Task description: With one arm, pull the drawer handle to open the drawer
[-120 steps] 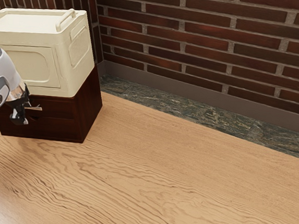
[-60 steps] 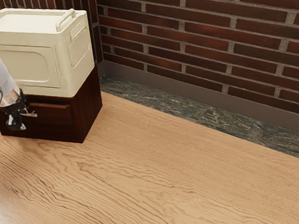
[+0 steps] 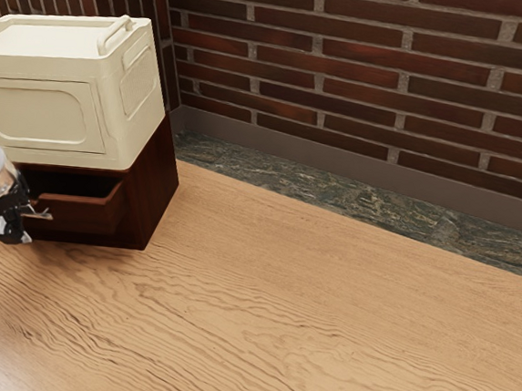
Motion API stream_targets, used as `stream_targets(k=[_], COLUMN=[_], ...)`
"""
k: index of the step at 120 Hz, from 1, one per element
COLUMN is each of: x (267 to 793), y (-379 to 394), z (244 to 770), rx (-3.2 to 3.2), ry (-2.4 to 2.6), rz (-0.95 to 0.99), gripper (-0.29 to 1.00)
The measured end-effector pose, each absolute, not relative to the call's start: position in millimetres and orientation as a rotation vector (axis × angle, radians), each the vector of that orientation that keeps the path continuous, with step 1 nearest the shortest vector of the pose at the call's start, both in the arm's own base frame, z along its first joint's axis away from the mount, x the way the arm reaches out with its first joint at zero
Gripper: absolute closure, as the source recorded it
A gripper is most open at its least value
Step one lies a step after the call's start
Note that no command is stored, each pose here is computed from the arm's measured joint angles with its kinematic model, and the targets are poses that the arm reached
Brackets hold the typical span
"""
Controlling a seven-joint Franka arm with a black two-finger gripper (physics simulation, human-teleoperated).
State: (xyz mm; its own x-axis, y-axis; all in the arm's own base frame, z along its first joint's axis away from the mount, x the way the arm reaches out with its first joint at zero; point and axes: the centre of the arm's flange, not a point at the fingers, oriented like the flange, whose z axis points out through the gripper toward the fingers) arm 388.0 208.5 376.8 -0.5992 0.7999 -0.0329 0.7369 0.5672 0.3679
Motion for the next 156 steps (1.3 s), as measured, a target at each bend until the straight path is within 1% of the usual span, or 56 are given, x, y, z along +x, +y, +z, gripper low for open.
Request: stream_targets(k=[79, 156], x=[345.8, 319.6], y=[192.1, 174.6], z=[385.7, 383.5], rx=[1.252, 1.255], ry=[2.586, 2.589], rz=[0.429, 0.377], gripper=[0.34, 0.35])
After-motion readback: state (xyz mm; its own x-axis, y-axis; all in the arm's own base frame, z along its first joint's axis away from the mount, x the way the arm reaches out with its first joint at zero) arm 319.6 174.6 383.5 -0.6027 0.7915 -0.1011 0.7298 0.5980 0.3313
